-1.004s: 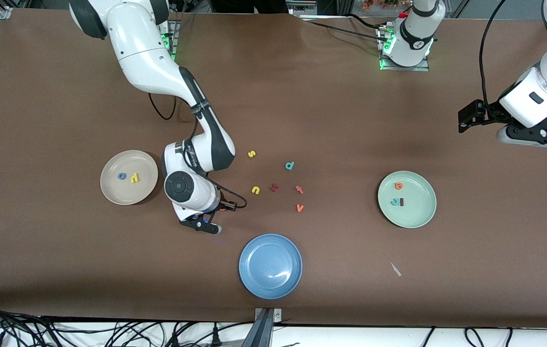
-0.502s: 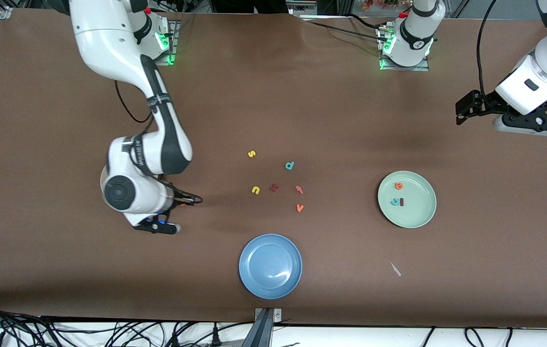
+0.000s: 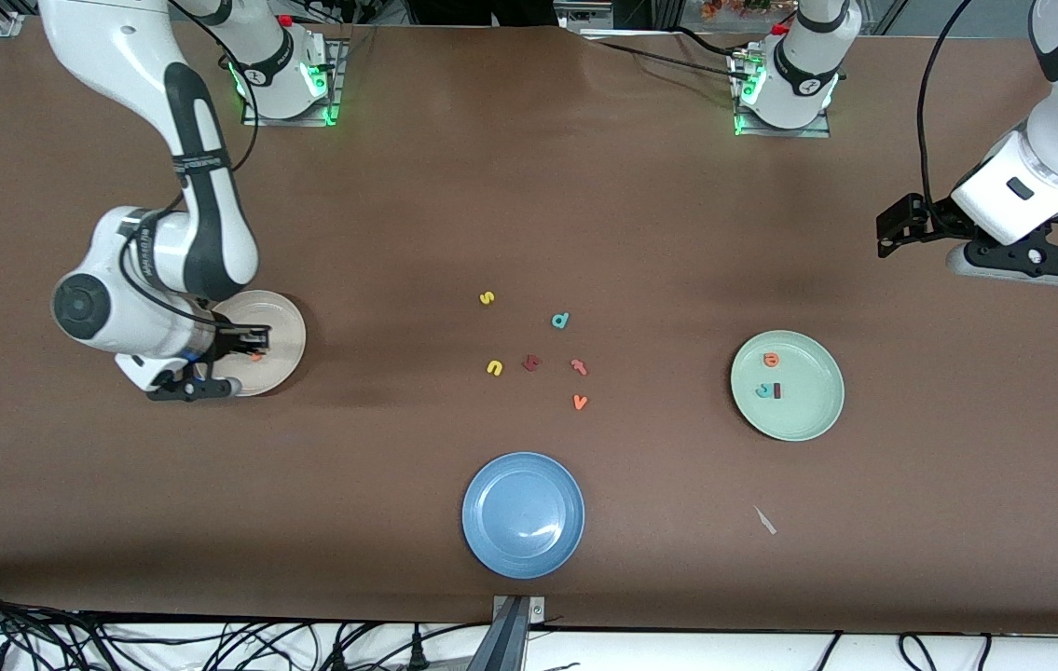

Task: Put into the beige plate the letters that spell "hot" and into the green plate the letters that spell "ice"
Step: 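Place the orange f on the white plate with the right gripper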

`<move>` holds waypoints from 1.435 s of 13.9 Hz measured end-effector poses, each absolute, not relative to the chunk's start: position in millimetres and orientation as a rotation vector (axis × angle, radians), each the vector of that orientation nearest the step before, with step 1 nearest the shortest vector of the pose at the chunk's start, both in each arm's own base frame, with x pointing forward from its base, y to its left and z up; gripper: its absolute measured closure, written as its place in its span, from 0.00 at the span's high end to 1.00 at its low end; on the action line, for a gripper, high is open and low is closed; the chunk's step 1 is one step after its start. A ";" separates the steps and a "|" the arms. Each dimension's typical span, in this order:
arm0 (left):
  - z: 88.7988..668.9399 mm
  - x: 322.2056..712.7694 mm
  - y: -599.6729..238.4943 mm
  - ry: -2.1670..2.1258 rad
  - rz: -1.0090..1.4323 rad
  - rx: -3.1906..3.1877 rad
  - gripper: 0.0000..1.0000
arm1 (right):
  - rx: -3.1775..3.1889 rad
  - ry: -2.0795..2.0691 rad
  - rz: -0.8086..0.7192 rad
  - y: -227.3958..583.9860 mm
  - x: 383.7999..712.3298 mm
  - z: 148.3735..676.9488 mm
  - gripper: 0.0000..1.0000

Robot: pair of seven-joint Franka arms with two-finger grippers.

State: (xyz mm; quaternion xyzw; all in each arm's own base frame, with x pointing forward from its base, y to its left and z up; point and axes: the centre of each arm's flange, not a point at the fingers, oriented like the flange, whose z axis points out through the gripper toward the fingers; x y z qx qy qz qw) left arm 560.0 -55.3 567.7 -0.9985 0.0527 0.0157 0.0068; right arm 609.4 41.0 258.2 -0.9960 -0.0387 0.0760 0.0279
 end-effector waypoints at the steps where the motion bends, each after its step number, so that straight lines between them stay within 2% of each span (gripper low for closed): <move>1: 568.6 560.6 -54.8 0.163 0.045 -3.124 1.00 | -3.074 -0.119 0.233 36.5 608.0 258.8 0.22; 2: 569.9 561.1 -54.3 0.162 0.041 -3.124 1.00 | -3.073 -0.111 0.220 39.6 609.5 262.4 0.28; 4: 571.3 561.8 -53.5 0.159 0.036 -3.124 1.00 | -3.069 -0.039 0.214 58.0 615.3 276.3 0.47; 9: 570.0 563.0 -52.6 0.157 0.039 -3.125 1.00 | -3.045 0.014 0.245 85.1 633.2 322.7 0.99; 20: 569.0 562.4 -52.7 0.157 0.052 -3.124 1.00 | -3.086 -0.006 0.360 96.6 638.5 386.0 1.00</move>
